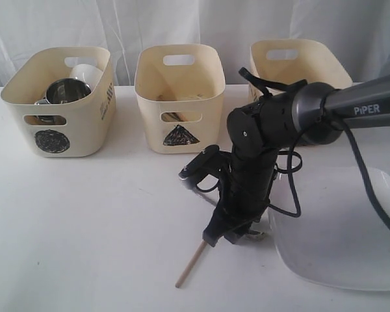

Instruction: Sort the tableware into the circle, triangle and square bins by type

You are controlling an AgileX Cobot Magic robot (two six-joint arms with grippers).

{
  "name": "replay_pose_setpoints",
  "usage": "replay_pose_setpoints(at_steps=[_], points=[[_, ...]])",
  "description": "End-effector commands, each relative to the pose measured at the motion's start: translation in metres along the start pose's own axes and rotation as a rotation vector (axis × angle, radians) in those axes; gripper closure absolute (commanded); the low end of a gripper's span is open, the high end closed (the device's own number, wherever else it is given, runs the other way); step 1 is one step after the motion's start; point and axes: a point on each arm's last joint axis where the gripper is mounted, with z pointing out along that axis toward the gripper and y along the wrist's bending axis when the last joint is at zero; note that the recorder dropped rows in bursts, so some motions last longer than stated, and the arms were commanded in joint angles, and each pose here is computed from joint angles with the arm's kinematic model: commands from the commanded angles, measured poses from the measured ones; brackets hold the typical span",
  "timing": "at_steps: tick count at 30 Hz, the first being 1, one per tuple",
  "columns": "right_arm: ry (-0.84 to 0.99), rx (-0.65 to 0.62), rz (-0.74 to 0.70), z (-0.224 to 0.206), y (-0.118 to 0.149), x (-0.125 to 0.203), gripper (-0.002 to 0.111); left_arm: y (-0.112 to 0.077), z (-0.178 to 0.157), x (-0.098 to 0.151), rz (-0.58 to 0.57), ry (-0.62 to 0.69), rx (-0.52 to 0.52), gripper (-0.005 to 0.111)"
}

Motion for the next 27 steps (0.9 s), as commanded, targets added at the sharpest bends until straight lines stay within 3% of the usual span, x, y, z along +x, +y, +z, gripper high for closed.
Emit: replay_pose_setpoints(at_steps=[1,4,10,22,27], points=[[0.026,-0.008,-0.024,0.006,0.001,0.002,0.087,0.000,0.000,0.001,-0.017,-0.007,0.002,0.093],[0.032,-0.010,-0.026,0.005,0.001,0.003,0.108,0.000,0.000,0.001,-0.017,-0.007,0.002,0.093],[0.026,-0.008,-0.026,-0.004,0.001,0.004,0.108,0.000,0.000,0.001,-0.017,-0.007,0.002,0.093],[-0.209,-0.008,0.036,-0.082,0.008,0.006,0.108,0.000,0.000,0.001,-0.017,-0.007,0.002,0.093],[-0.247,-0.005,0.043,-0.090,0.010,0.013,0.108,0.000,0.000,0.001,-0.017,-0.007,0.002,0.093]])
